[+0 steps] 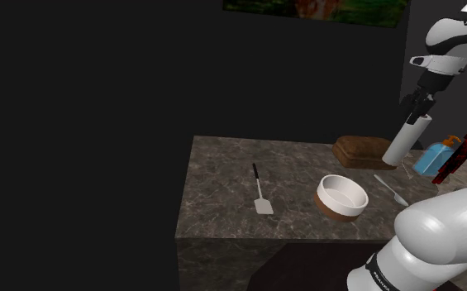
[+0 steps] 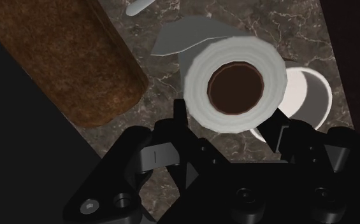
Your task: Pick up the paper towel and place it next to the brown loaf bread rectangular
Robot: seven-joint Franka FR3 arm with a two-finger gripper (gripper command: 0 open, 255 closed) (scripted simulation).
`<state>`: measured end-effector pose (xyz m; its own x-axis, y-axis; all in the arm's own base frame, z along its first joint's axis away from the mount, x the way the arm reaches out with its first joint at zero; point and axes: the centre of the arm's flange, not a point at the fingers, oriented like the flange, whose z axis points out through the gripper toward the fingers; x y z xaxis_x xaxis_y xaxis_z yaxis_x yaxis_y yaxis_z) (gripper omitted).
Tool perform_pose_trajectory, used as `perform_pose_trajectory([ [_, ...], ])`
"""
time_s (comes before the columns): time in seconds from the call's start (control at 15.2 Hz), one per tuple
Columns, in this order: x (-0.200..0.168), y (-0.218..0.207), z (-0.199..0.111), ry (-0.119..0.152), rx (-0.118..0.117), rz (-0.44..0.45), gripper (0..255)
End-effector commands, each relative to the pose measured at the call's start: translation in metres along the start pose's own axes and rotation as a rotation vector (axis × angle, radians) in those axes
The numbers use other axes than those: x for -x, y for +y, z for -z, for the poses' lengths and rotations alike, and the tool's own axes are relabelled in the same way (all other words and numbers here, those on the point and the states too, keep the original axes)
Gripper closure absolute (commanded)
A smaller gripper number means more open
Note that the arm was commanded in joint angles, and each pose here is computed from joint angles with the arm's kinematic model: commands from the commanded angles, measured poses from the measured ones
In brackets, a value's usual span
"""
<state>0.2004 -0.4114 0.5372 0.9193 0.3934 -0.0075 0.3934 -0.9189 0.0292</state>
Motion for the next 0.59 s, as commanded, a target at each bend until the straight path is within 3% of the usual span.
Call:
perform_pose_trajectory([
  [0.0,0.0,0.0,-0.01,0.0,0.001,0.0,255],
  [0.53,-0.001,-0.001,-0.052,0.0,0.001,0.0,255],
])
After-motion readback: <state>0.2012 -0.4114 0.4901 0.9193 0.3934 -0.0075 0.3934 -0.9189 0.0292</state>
